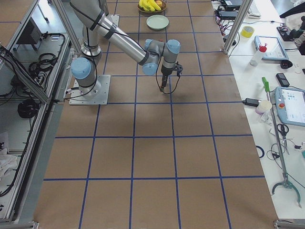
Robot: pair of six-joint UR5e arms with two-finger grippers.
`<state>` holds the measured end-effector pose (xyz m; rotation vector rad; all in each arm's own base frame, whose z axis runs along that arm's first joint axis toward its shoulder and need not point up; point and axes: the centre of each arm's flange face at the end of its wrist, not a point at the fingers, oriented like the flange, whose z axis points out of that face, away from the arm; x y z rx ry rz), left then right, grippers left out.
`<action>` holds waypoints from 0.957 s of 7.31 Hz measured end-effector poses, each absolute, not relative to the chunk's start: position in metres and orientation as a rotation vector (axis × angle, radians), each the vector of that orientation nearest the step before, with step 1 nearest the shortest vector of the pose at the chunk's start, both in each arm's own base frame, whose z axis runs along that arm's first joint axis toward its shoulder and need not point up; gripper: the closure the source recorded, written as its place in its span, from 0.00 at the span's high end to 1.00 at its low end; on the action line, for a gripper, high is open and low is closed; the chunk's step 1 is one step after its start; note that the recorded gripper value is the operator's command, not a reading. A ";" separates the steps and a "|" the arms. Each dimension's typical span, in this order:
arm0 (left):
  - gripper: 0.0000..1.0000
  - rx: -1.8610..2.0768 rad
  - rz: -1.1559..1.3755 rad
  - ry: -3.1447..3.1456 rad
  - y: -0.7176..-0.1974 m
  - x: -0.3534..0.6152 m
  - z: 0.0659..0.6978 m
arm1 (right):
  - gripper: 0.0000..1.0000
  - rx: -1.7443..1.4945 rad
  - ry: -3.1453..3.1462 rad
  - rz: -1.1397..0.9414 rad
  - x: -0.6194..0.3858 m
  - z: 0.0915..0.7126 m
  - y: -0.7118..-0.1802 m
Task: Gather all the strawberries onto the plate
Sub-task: 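Reach the right gripper to the farthest strawberry and grasp it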
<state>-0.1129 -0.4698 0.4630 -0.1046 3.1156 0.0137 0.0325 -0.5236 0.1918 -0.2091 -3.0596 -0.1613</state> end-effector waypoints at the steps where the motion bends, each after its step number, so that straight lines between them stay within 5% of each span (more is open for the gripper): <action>1: 1.00 -0.107 0.014 3.113 -0.469 -0.113 0.463 | 0.70 -0.209 -3.057 -0.159 0.031 0.189 -0.523; 4: 1.00 -0.103 0.015 3.108 -0.469 -0.112 0.463 | 0.66 -0.208 -3.037 -0.178 0.025 0.184 -0.520; 7: 1.00 -0.104 0.013 3.106 -0.470 -0.112 0.463 | 0.19 -0.200 -3.008 -0.194 0.022 0.181 -0.519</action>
